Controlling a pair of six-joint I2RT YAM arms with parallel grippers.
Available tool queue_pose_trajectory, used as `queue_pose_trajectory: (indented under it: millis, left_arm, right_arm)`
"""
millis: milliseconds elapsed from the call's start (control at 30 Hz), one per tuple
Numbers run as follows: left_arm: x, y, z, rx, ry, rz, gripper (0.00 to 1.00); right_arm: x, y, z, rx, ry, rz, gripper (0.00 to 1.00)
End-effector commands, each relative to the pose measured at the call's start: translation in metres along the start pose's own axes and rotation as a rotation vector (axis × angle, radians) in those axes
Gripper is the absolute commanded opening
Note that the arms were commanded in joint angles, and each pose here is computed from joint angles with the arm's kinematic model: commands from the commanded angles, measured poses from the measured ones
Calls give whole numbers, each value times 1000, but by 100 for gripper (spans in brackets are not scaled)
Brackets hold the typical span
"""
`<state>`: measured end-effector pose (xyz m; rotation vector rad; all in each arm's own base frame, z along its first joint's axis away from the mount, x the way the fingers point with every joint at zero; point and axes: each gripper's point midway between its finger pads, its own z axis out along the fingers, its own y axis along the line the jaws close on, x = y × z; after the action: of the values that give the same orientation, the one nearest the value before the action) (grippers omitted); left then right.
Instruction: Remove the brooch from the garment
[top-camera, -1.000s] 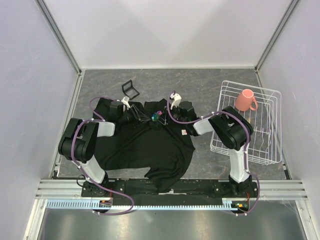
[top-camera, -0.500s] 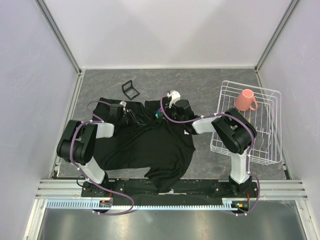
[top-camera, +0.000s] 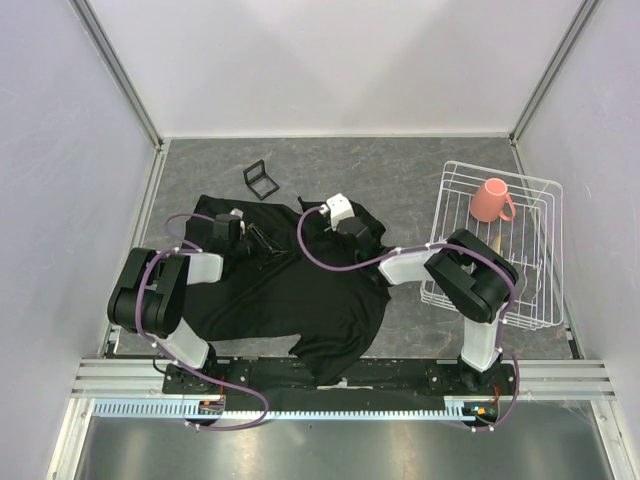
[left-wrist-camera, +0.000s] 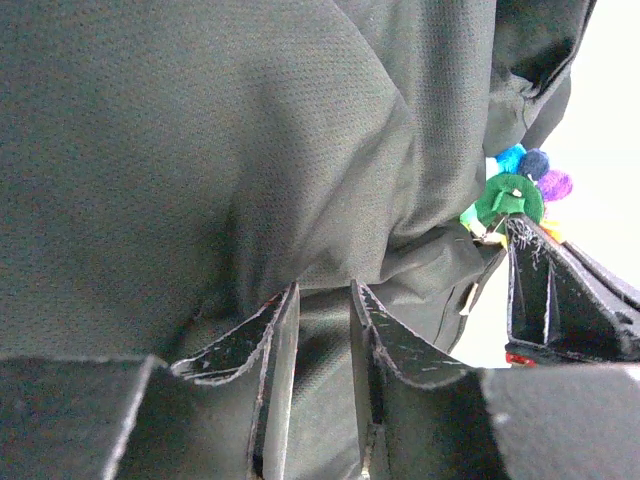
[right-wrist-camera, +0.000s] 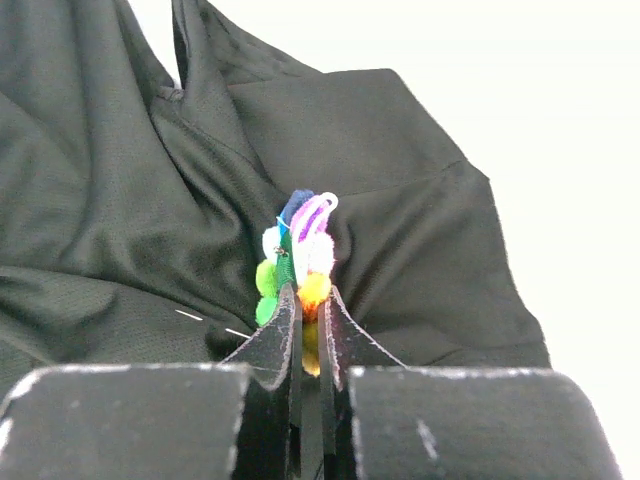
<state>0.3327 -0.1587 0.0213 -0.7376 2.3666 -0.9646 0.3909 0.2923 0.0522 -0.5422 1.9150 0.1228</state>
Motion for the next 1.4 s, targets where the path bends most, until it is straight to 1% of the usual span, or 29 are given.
queue_pose_trajectory:
  millis: [0,133,233,433,600,733,767,800,833,867,900,933,967,1000,1033,1067,1100,1133,1167,1200,1233,1267,1300,1333,1367]
  left_arm:
    - [12,31,-5,-115,15,-82,35]
    - [13,32,-5,-113,22,-89,35]
    - [13,30,-4,-103,28,-69,35]
    - [7,25,-5,-82,7,-39,37]
    - [5,22,-9,-60,1,-21,38]
    - [-3,1,-22,8,-39,43,42]
    - [-9,-14,-32,48,-70,69,43]
    - [-11,-21,-38,66,-80,79,48]
    - [-12,-28,-44,77,-81,86,50]
    - [-17,-44,-58,112,-106,125,52]
    - [-18,-53,-65,128,-105,145,58]
    - [-24,-71,-75,167,-124,172,61]
    - [-22,-76,-81,171,-108,193,63]
    - [-19,-89,-92,212,-92,214,63]
    - [-21,-105,-101,249,-88,236,63]
    - [-18,-112,-106,280,-76,248,63]
    - [-10,-125,-116,343,-40,271,64]
    - [-8,-135,-122,377,-27,285,64]
    - [-4,-141,-128,411,-10,302,64]
    - [7,-150,-137,470,39,331,64]
    - [11,-156,-143,498,55,350,63]
    - [16,-160,-149,528,72,373,63]
    - [25,-164,-156,569,108,398,62]
    - [30,-168,-164,601,108,424,62]
    - [35,-170,-169,624,118,443,62]
  right_arm:
    - [-3,-38,-17,269,-14,-129,7]
    - [-2,-51,-29,386,-28,-131,7]
    - [-10,-56,-32,410,-60,-120,7]
    - [-27,-50,-20,377,-107,-109,5]
    - [-32,-69,-17,421,-114,-92,4]
    - [-42,-91,-29,471,-114,-64,4]
    - [-49,-95,-37,466,-112,-52,4]
    - [-56,-93,-39,438,-121,-35,4]
    - [-61,-97,-46,427,-109,1,4]
    - [-72,-97,-49,416,-116,29,3]
    - [-78,-95,-50,388,-110,50,4]
    - [-76,-92,-52,335,-67,64,4]
    - [-91,-90,-50,304,-70,98,3]
    - [-94,-87,-51,264,-54,116,3]
    - [-93,-75,-53,175,-28,164,2]
    - [-99,-66,-56,111,-34,194,2]
    - [-102,-56,-60,44,-36,219,2]
    - [-111,-32,-71,-129,-39,250,2]
    - [-110,-18,-78,-220,-29,286,2]
    - [-112,-6,-86,-301,-27,302,1]
    - [-121,4,-100,-379,-42,316,0]
    - [-114,24,-114,-508,-18,340,0]
    - [-114,32,-125,-576,-21,347,0]
    - [-121,33,-137,-620,-45,352,0]
    - [-112,43,-149,-698,-19,367,0]
